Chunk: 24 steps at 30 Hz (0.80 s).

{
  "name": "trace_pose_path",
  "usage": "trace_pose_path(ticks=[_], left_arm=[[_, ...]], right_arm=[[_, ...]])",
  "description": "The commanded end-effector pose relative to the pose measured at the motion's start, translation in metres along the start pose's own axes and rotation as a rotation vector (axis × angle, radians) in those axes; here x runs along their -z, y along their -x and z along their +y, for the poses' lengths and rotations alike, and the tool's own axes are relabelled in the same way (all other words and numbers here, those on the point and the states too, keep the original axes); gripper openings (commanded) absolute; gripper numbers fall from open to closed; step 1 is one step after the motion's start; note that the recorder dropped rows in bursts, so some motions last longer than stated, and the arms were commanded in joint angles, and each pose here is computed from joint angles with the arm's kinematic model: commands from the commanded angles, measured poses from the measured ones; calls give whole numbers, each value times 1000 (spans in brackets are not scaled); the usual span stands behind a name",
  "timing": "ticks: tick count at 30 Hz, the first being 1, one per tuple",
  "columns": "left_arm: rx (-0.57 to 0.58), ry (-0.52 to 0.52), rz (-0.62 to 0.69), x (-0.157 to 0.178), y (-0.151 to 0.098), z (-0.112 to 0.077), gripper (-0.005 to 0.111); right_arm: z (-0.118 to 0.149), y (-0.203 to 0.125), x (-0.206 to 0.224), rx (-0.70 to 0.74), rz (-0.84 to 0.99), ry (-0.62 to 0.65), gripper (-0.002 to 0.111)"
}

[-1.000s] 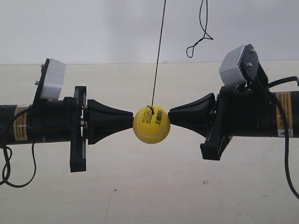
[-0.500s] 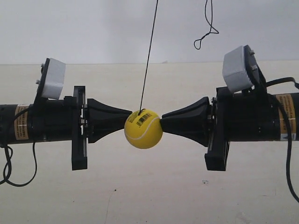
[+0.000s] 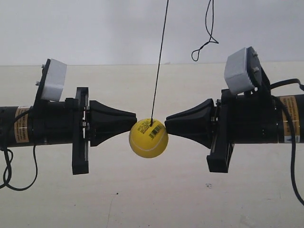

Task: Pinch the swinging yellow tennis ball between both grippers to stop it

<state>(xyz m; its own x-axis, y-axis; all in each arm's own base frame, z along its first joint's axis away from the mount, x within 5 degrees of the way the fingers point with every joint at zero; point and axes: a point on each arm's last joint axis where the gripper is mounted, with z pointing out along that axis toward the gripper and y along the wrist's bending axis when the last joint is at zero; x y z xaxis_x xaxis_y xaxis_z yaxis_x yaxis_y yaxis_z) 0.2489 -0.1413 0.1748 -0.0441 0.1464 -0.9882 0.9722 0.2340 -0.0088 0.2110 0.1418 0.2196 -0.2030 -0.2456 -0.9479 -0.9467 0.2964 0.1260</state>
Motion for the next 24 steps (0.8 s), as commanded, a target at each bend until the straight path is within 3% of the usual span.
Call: trace_pose_path(ticks=[1, 24], left_arm=[[-1, -22, -10, 0, 3, -4, 5], [14, -14, 5, 13, 8, -1, 5]], right_arm=[[0, 2, 1, 11, -2, -8, 0], [-1, 0, 1, 10, 24, -20, 0]])
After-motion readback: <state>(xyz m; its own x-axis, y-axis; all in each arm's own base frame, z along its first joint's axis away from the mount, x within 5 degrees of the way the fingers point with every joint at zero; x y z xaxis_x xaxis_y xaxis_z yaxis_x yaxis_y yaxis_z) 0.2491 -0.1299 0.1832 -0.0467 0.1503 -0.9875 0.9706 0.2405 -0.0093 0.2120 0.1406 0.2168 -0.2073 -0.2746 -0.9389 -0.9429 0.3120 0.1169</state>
